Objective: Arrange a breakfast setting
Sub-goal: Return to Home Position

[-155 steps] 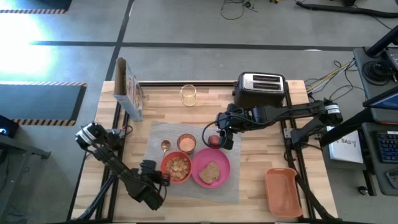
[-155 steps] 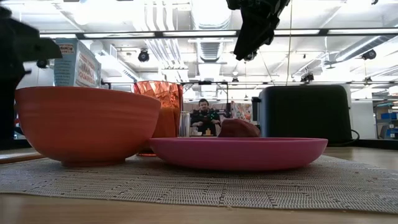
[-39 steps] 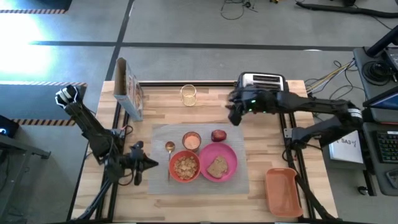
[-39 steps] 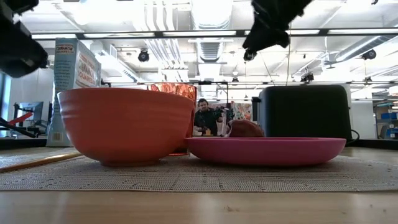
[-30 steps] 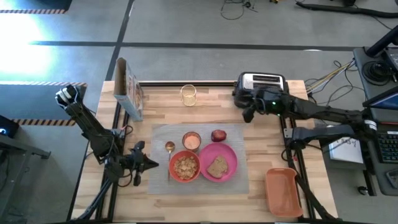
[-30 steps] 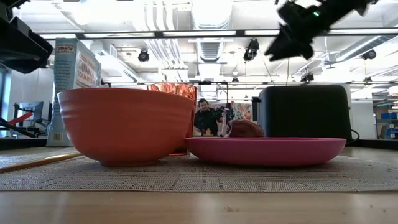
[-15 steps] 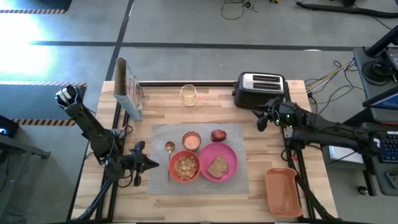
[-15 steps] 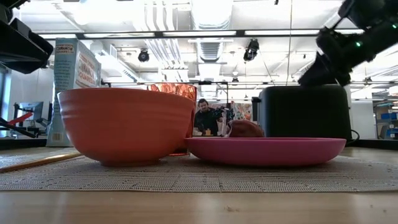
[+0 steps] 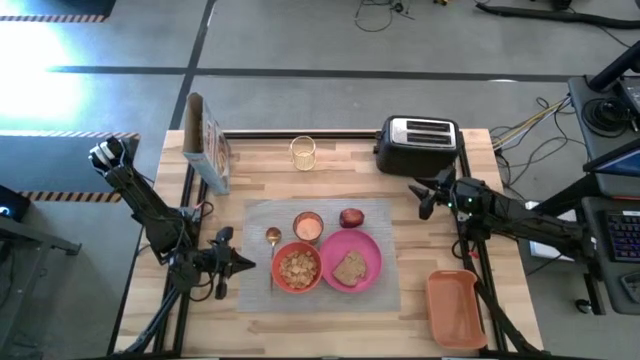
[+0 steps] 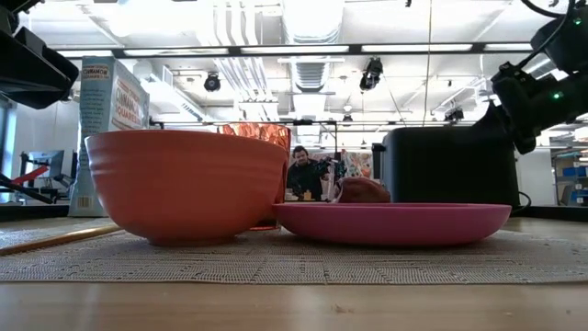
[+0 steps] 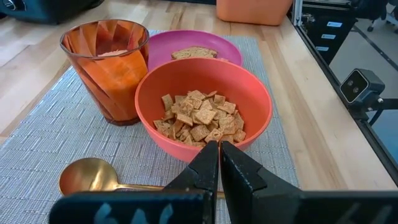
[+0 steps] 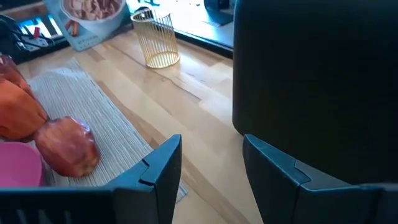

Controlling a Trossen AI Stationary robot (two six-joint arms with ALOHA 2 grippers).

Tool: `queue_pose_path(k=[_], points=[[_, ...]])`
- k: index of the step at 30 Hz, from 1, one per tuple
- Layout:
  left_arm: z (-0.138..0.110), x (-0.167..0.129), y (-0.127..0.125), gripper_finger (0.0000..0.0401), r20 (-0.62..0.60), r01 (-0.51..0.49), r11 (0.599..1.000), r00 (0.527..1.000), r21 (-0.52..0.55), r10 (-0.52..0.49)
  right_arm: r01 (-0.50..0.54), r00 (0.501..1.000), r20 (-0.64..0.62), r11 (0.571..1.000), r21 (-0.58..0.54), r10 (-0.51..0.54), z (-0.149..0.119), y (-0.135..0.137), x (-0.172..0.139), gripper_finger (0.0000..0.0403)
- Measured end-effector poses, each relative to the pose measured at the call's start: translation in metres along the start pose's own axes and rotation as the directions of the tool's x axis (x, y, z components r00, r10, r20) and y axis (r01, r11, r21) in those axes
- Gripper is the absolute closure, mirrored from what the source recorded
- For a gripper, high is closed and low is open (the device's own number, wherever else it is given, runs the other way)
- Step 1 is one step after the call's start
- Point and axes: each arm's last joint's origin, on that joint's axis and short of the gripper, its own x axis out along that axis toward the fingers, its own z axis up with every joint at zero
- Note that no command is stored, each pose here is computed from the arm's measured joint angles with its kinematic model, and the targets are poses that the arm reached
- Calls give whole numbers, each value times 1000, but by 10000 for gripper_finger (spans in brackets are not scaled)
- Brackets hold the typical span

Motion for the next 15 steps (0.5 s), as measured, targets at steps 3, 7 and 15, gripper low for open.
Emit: queue_pose_path(k=[3,7,15], points=[[0,0,0,401,0,0,1000,1000,-6,0,1,1000,1,1000,0,-1,2,0,-1,243],[0,0,0,401,-4,-1,999,1000,-46,1,-4,1000,20,1000,4,4,6,1,-3,243],[-1,0,1,401,-10,-5,998,1000,-61,5,-3,1000,15,1000,3,3,6,1,-3,243]])
